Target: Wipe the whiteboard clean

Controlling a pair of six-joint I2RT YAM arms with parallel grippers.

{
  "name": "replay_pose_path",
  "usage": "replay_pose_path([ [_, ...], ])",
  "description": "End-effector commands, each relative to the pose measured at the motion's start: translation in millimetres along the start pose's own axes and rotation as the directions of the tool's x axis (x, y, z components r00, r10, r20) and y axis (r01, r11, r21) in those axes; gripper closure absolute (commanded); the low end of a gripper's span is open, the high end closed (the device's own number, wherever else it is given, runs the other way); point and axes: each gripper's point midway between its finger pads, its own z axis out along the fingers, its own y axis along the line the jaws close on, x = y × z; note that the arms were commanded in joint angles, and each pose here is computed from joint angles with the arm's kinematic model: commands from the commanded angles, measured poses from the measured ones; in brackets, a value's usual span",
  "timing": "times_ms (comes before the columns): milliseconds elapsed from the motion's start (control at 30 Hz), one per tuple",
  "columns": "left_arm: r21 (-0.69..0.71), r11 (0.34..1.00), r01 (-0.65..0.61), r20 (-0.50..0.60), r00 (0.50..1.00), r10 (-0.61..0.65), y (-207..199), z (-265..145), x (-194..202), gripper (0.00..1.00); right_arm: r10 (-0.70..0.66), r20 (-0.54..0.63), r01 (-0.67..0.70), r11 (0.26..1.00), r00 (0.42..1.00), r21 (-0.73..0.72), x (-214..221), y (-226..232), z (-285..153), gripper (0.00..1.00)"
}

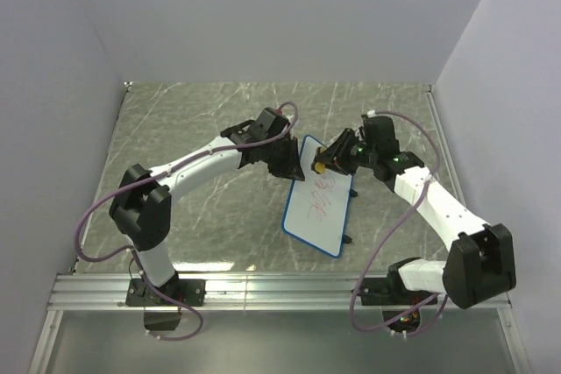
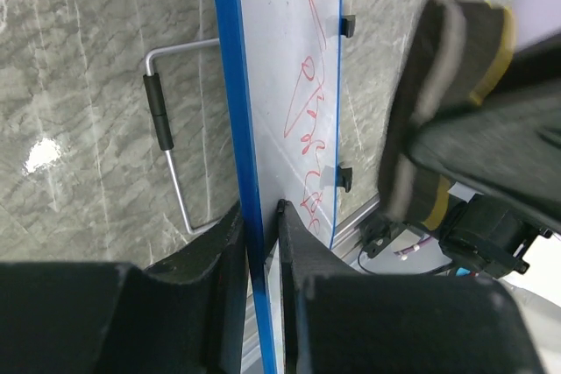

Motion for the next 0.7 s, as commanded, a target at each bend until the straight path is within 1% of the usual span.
replay_pose_path([
  [0, -0.131, 0.99, -0.045, -0.047, 0.998, 0.039, 28, 18, 11, 1.0, -0.066, 0.061, 0.067, 0.997, 0.996, -0.027, -20, 13, 10, 1.0],
  [133, -0.132, 0.99, -0.048, -0.064, 0.997, 0.04, 24, 17, 15, 1.0, -0.063, 0.064, 0.062, 0.998, 0.996, 0.015, -27, 6, 21, 1.0],
  [267, -0.142, 0.989, -0.041, -0.065, 0.997, 0.032, 25, 16, 15, 1.0, -0.056, 0.061, 0.056, 0.998, 0.997, 0.016, -29, 5, 28, 1.0],
  [467, -0.142, 0.989, -0.048, -0.094, 0.995, 0.034, 28, 26, 17, 1.0, -0.041, 0.056, 0.043, 0.998, 0.998, -0.042, -32, 21, 31, 1.0],
  [533, -0.156, 0.986, -0.056, -0.117, 0.992, 0.038, 32, 29, 20, 1.0, -0.034, 0.049, 0.037, 0.998, 0.998, -0.051, -31, 28, 30, 1.0],
  [667, -0.159, 0.984, -0.081, -0.121, 0.991, 0.062, 32, 30, 17, 1.0, -0.029, 0.039, 0.032, 0.997, 0.999, -0.068, -22, 34, 31, 1.0],
])
